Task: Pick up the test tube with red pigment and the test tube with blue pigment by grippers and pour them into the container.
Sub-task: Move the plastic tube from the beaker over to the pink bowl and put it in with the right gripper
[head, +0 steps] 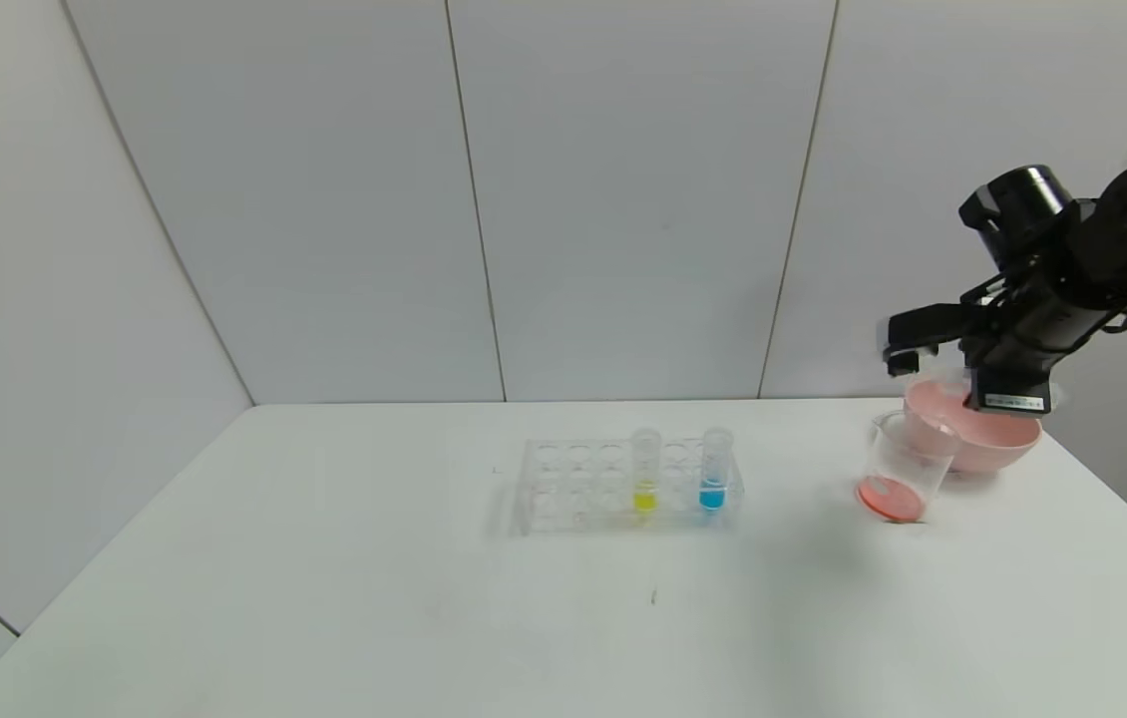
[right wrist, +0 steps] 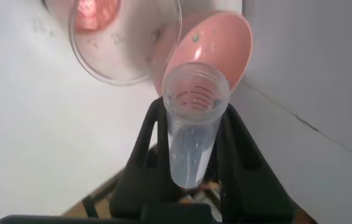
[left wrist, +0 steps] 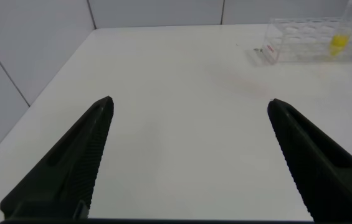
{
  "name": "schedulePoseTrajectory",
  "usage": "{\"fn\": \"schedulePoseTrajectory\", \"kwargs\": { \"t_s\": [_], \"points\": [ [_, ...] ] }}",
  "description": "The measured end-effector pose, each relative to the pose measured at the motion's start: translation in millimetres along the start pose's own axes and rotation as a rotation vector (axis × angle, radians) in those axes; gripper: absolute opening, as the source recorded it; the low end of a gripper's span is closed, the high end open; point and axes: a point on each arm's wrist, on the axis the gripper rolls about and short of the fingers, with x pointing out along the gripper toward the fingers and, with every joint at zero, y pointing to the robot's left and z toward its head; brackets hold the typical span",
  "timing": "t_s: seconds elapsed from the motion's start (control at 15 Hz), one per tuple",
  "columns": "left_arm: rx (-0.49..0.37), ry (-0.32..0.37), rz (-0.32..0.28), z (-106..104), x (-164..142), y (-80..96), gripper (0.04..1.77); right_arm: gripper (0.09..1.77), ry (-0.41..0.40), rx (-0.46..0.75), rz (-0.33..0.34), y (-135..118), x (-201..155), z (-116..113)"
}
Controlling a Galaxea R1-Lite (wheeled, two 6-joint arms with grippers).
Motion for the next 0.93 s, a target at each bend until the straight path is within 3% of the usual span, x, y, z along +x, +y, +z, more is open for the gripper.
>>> {"fn": "schedulePoseTrajectory", "kwargs": {
  "t_s": [0.27,0.53,0.67,0.8,0.93],
  "points": [
    [0.000,0.000,0.000,0.0,0.0,0.0,1.76,0.50,-0.393,0.291,0.136,-9.0,-13.3,-17.2],
    [0.000,0.000,0.000,0.0,0.0,0.0,1.76,0.50,-0.674,0.523,0.281,-12.0,-30.4,-36.1],
    [0.000,0.000,0.000,0.0,0.0,0.0,1.76,0.50,-0.775,0.599,0.290,-12.2,-39.5,-46.9],
    [0.000,0.001,0.000,-0.1,0.0,0.0,1.76,0.50,-0.835,0.750,0.281,-11.2,-52.2,-55.6],
    [0.000,0.000,0.000,0.0,0.0,0.0,1.76,0.50,-0.911,0.878,0.239,-9.7,-63.4,-60.9]
  ]
}}
